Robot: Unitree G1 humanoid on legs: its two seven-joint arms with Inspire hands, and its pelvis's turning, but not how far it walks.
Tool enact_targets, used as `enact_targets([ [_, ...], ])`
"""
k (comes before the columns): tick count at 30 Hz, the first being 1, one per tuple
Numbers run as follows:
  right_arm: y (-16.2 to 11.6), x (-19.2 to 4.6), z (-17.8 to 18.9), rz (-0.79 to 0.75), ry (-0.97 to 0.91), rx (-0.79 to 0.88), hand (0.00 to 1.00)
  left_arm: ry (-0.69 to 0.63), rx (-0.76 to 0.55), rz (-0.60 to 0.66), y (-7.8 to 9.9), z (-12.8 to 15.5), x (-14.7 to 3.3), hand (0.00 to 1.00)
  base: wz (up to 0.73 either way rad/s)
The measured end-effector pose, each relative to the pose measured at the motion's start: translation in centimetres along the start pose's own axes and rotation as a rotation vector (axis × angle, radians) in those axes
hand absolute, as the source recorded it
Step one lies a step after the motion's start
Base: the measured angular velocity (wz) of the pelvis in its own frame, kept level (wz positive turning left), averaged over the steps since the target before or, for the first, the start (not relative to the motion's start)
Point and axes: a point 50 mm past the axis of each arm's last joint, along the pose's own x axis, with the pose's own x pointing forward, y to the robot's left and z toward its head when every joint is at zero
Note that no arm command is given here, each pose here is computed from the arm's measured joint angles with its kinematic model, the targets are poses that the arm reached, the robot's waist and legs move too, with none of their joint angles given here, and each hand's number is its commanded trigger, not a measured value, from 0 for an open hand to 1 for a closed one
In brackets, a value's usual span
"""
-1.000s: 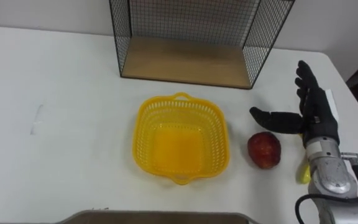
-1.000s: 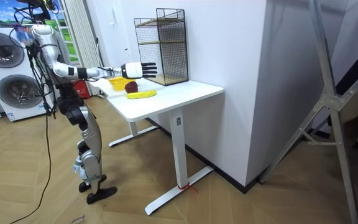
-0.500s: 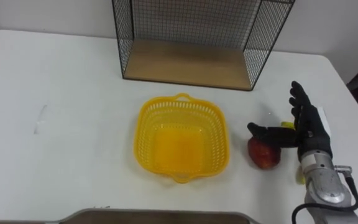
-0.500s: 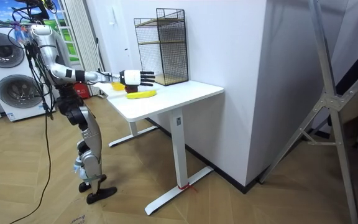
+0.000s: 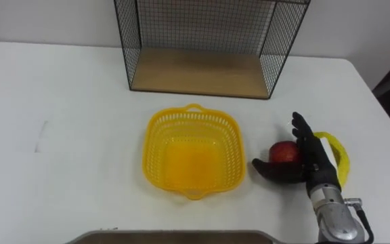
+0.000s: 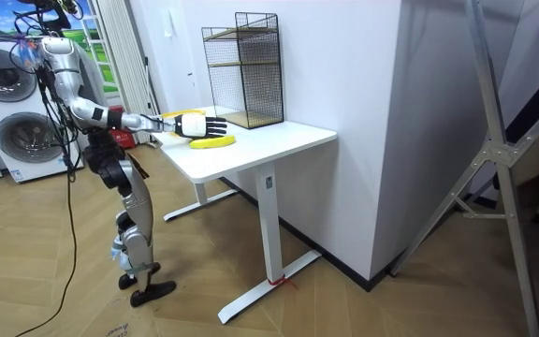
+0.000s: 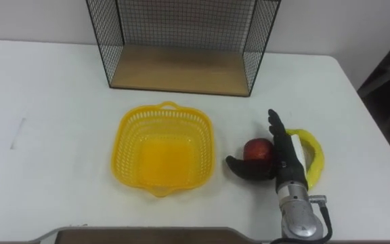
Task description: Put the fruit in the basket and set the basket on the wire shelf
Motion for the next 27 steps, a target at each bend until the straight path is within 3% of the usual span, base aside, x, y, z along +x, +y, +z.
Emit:
enact_targets([
  [7, 0.2, -0.3, -0.2, 0.011, -0.005, -0.017, 0.0, -0.005, 0.014, -0.006, -0.1, 0.1, 0.0, 0.0, 0.0],
  [8, 0.2, -0.3, -0.2, 0.013, -0.008, -0.018, 0.04, -0.005, 0.014, -0.006, -0.1, 0.1, 0.0, 0.0, 0.0],
  [9, 0.2, -0.3, -0.1, 0.011, -0.009, -0.018, 0.77, -0.005, 0.014, -0.007, -0.1, 0.1, 0.0, 0.0, 0.0],
  [10, 0.2, -0.4, -0.1, 0.012, -0.014, -0.023, 1.0, -0.005, 0.015, -0.007, -0.1, 0.1, 0.0, 0.0, 0.0],
  [27, -1.2, -0.3, -0.8, -0.101, -0.019, -0.076, 1.0, -0.013, 0.01, 0.017, 0.1, 0.4, 0.1, 0.0, 0.0],
])
